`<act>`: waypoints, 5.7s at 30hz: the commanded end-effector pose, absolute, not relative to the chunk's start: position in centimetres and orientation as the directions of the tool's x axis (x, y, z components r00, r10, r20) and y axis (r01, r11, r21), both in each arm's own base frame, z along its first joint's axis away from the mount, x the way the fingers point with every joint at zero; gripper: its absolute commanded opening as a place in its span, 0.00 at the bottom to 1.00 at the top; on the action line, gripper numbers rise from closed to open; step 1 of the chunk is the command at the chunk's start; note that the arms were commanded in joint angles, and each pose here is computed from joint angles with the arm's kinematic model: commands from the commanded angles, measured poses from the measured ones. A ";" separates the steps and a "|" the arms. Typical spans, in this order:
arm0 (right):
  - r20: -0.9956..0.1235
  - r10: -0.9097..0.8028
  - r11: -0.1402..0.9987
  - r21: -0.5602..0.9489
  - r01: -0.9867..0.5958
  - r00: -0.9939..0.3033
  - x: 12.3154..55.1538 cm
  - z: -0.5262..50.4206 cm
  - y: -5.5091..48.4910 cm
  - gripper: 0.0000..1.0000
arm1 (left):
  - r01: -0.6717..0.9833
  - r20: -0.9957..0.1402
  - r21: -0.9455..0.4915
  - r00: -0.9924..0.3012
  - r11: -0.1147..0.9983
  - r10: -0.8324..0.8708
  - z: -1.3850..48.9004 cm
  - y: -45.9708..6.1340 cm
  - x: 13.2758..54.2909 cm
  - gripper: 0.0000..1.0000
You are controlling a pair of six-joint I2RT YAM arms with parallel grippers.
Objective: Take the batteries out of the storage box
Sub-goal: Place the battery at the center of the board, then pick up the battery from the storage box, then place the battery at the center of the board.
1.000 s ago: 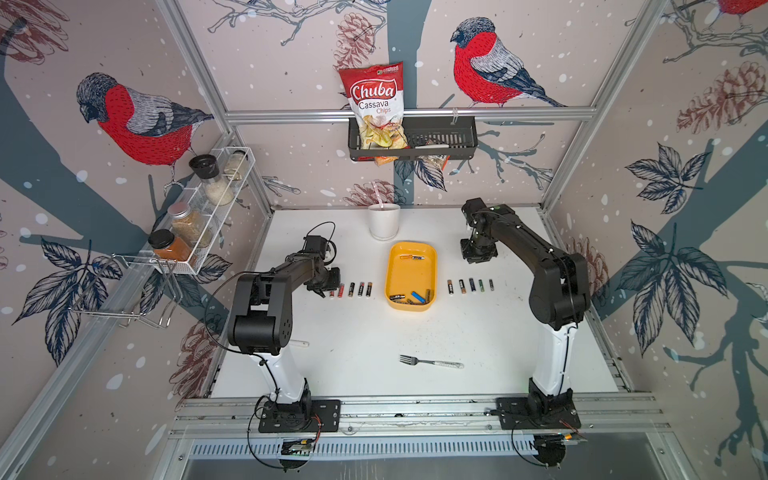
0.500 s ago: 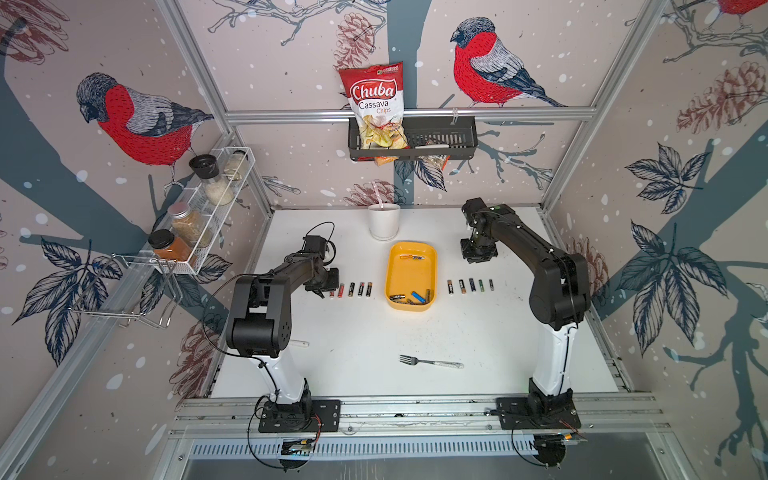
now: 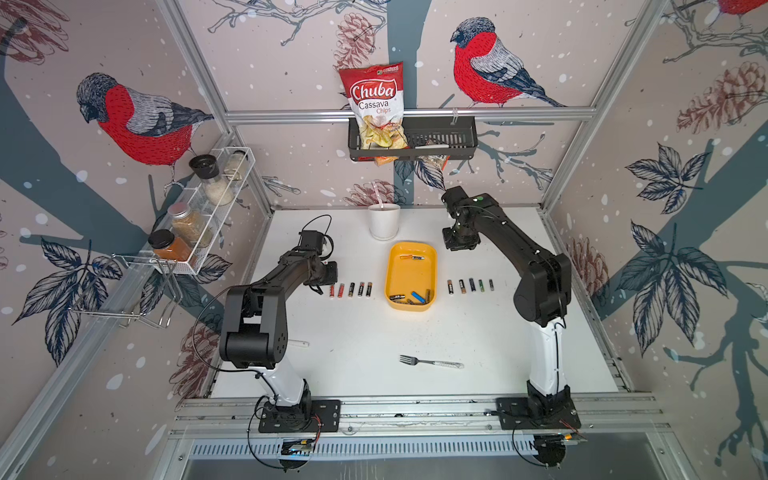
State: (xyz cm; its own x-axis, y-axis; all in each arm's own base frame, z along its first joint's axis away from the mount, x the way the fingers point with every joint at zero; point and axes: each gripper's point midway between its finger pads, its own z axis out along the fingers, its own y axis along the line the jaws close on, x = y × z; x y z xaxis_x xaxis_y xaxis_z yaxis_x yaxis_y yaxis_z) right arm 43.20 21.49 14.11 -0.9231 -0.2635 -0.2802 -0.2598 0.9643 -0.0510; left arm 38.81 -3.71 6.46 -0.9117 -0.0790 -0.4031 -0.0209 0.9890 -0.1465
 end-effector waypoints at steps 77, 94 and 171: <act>-0.333 -0.505 0.838 0.032 -0.544 -0.797 44.1 3.5 32.8 0.37 | 0.015 -0.403 -0.205 -0.913 0.979 -0.070 8.3 -7.2 37.8 0.33; -0.289 -0.516 0.840 0.017 -0.543 -0.806 43.3 2.7 32.2 0.22 | 0.017 -0.404 -0.201 -0.912 0.979 -0.067 8.6 -7.2 37.6 0.33; -0.252 -0.043 0.995 -0.100 -0.019 -0.967 37.9 5.5 3.8 0.18 | 0.058 -0.407 -0.219 -0.913 0.974 -0.037 8.6 -8.5 38.2 0.32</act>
State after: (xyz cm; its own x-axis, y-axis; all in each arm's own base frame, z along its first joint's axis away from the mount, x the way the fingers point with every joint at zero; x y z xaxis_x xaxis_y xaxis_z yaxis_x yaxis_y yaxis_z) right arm 37.68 4.10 5.89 -0.9673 -0.0387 -0.2507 -0.0170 0.9960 -0.0882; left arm 38.11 -8.31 8.53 -0.9137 -0.0470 -0.4038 0.0456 0.9752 -0.2167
